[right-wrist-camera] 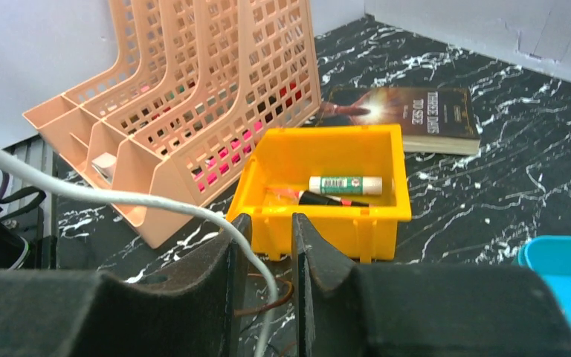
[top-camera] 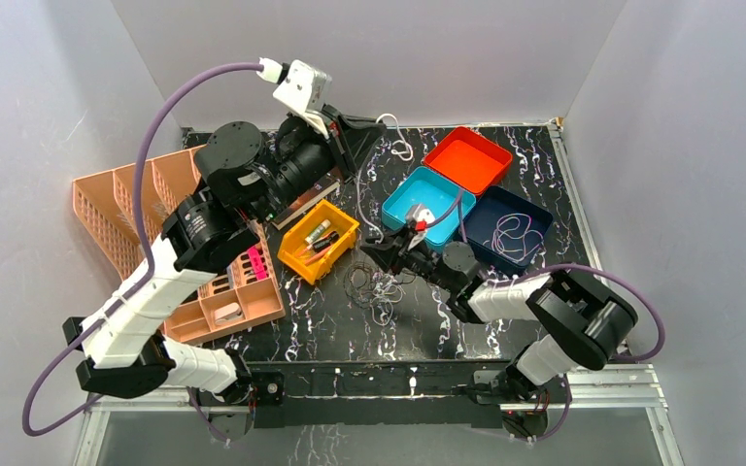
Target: Untangle the cables
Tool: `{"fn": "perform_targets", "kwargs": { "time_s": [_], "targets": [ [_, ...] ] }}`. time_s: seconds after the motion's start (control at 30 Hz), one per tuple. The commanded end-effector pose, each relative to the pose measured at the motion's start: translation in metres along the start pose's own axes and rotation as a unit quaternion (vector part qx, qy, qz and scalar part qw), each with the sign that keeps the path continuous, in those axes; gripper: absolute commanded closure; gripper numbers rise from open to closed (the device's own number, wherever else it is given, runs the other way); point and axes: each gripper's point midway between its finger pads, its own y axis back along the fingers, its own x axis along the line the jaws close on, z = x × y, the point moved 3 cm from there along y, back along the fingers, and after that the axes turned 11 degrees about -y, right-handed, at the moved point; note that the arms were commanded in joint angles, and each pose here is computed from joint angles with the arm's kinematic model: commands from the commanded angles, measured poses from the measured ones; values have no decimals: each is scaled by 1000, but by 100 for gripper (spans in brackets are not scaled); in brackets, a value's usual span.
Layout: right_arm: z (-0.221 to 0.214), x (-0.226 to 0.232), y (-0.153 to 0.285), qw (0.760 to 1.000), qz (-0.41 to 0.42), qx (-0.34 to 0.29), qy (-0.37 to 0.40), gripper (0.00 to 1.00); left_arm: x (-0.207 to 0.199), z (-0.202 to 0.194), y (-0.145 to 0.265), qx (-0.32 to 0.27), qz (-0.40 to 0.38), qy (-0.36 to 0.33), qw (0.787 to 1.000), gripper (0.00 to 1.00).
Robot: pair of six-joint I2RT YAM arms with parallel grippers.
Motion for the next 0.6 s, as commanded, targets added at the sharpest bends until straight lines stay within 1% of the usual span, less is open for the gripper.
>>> {"fn": "perform_targets", "kwargs": {
  "time_s": [0.0,0.13,0.17,0.2,0.33,0.57],
  "targets": [
    [2,3,5,1000,2,-23,-6,66,6,32,3,-41,8,-20,999,100],
    [-16,0,15,1000,-6,-7,-22,63,7,42,1,-52,10,-29,998,100],
    [-17,0,15,1000,-8,-8,-25,62,7,44,0,-54,10,-31,998,100],
    [-33,-4,28,999,-19,12,-33,60,7,46,0,-56,10,-33,998,100],
    [-50,-9,40,998,-35,28,-45,55,9,58,1,-68,11,-40,997,100],
    [-67,-15,54,996,-51,39,-57,48,7,57,-8,-67,10,-49,996,100]
  ]
}}
